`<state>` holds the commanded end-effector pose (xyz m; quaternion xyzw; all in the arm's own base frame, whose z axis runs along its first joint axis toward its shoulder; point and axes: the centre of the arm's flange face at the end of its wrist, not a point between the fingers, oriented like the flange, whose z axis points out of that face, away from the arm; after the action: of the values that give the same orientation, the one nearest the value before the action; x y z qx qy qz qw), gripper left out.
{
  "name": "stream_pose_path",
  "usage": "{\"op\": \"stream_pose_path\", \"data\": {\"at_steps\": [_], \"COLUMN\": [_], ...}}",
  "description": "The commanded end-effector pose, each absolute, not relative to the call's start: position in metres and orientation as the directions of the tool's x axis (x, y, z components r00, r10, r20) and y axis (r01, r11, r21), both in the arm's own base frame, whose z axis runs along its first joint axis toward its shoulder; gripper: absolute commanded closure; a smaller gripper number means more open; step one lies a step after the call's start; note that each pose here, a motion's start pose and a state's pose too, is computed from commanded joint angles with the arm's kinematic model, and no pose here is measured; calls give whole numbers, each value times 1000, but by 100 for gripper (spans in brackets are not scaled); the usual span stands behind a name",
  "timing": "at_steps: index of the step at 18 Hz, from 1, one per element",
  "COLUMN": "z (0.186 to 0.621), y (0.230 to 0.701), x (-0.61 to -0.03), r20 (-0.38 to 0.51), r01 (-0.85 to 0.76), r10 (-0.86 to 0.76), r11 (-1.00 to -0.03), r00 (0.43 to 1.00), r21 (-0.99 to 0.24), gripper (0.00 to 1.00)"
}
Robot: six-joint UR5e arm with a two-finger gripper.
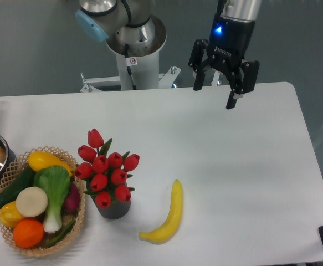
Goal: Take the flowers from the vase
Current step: 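Open the gripper wide above the table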
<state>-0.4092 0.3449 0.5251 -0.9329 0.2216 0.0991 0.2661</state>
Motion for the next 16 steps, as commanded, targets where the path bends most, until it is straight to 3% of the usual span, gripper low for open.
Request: {"op": "stream_pose_path", "data": {"at_steps": [8,11,14,16], "z": [533,537,532,524], "y": [356,359,365,369], "x": [-404,-396,-393,-388], "r20": [-277,-208,-163,-65], "r01": [-363,-255,-210,-115], "r10": [-245,-158,-132,-102], "r11": [-748,-748,-675,-624], "r00": [929,965,978,993], "r21": [-555,-613,-708,-773], "gripper": [0,0,0,0]}}
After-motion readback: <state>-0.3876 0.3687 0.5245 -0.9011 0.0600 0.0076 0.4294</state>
